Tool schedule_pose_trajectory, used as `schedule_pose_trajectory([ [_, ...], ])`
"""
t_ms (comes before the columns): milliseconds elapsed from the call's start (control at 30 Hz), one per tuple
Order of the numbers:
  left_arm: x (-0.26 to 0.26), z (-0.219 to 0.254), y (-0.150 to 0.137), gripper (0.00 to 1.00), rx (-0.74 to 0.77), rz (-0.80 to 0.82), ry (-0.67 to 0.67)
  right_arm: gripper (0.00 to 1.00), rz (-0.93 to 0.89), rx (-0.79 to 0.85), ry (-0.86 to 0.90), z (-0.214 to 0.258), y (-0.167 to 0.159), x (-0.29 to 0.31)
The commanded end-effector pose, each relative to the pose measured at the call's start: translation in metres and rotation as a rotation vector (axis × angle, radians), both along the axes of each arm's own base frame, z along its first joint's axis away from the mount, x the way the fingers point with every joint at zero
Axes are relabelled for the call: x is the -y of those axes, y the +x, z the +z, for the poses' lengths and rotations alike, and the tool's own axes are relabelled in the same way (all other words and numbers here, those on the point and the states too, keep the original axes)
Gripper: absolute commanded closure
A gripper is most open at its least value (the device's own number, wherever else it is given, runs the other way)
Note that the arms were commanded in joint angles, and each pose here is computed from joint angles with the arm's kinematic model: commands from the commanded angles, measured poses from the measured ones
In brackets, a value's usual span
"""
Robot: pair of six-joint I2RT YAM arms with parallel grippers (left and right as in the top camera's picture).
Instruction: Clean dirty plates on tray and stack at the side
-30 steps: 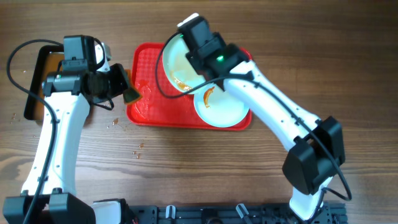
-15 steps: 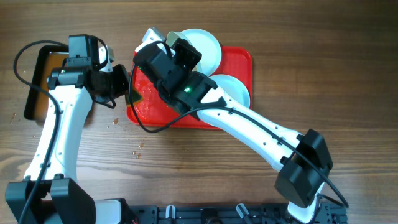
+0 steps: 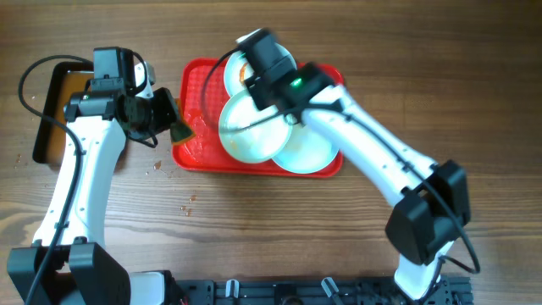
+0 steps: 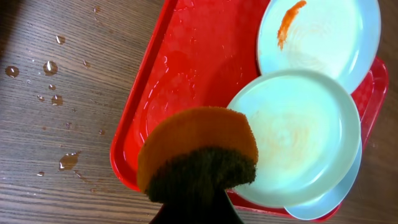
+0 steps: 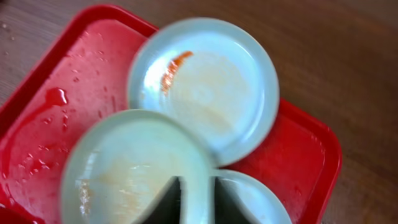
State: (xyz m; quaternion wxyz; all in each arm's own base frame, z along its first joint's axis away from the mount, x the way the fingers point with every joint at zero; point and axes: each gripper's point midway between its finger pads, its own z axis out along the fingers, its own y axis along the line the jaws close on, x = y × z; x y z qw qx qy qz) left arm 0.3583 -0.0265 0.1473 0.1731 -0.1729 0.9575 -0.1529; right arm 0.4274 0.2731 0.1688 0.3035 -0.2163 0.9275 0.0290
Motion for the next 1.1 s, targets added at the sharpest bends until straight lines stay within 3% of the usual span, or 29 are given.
schedule_pose_trajectory([
  [0, 0.002, 0.002, 0.002, 0.96, 0.004, 0.0, -0.016, 0.61, -0.093, -0.093, 0.142, 0.01, 0.011, 0.034],
  [133, 0.002, 0.002, 0.002, 0.96, 0.004, 0.0, -0.016, 0.4, -0.115, -0.187, 0.194, -0.009, 0.011, 0.057],
  [267, 0.002, 0.002, 0.002, 0.96, 0.004, 0.0, -0.016, 0.24, 0.023, -0.325, 0.307, -0.037, -0.021, 0.026],
  [433, 0.002, 0.003, 0.003, 0.96, 0.008, 0.0, -0.016, 0.3, 0.061, -0.372, 0.319, -0.07, -0.047, 0.001],
  [667, 0.002, 0.003, 0.003, 0.96, 0.008, 0.0, -0.016, 0.31, 0.094, -0.393, 0.242, -0.059, -0.08, -0.034],
  [733, 0.002, 0.003, 0.003, 0.96, 0.008, 0.0, -0.016, 0.28, 0.086, -0.383, 0.249, -0.056, -0.074, -0.031],
  [767, 0.002, 0.003, 0.003, 0.96, 0.008, 0.0, -0.016, 0.19, 0.095, -0.369, 0.251, -0.056, -0.071, -0.032],
  [900, 0.002, 0.002, 0.003, 0.96, 0.006, 0.0, -0.017, 0.12, 0.159, -0.247, 0.367, -0.039, -0.046, -0.063],
  [933, 0.002, 0.002, 0.002, 0.96, 0.002, 0.0, -0.017, 0.12, 0.17, -0.239, 0.379, -0.037, -0.046, -0.067],
  [967, 0.002, 0.002, 0.001, 0.96, -0.002, 0.0, -0.017, 0.24, 0.173, -0.216, 0.394, -0.033, -0.041, -0.069],
  [1000, 0.002, 0.001, 0.0, 0.96, -0.006, 0.0, -0.017, 0.27, 0.148, -0.214, 0.413, -0.035, -0.038, -0.071],
  [1067, 0.002, 0.001, 0.0, 0.96, -0.008, 0.0, -0.017, 0.27, 0.071, -0.23, 0.427, -0.046, -0.032, -0.069],
])
